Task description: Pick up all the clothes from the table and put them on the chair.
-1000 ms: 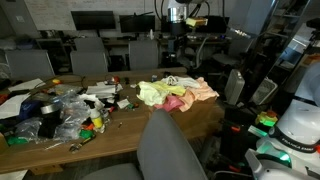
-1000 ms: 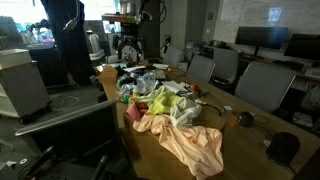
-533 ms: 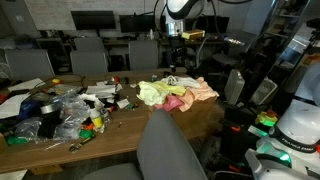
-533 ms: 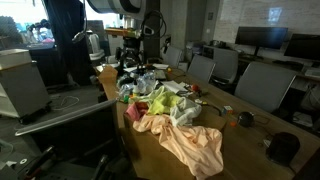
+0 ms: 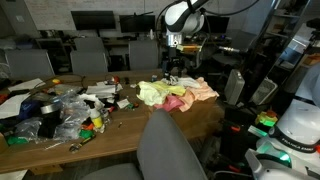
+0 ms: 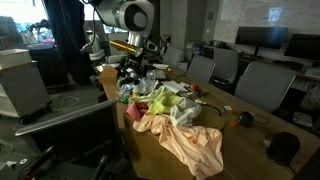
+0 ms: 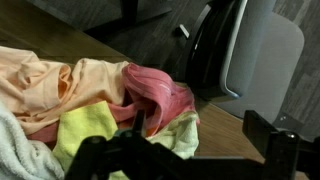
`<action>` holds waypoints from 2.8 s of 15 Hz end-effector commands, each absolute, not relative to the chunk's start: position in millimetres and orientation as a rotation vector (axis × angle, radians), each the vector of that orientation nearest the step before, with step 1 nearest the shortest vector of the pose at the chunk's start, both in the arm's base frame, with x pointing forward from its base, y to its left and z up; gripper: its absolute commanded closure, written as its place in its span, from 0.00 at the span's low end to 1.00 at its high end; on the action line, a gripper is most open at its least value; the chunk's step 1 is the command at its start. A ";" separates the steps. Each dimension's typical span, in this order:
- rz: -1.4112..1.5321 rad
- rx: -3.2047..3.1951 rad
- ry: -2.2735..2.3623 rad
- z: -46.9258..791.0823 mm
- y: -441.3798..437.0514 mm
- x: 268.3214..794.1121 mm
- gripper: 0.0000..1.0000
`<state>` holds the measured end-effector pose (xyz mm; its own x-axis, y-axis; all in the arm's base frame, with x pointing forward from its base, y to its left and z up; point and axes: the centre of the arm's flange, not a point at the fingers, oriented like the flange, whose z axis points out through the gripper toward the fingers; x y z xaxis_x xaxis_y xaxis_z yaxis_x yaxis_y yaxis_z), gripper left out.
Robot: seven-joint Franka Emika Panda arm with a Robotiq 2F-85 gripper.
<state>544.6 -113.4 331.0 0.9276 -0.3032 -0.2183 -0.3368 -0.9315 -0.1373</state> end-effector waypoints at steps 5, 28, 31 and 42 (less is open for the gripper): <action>0.124 -2.983 0.812 283.3 -156.0 573.6 0.00; 0.304 -2.904 1.062 185.8 -142.7 580.5 0.00; 0.326 -2.894 1.074 181.8 -146.8 577.7 0.00; 0.427 -2.833 1.062 182.8 -145.7 562.6 0.00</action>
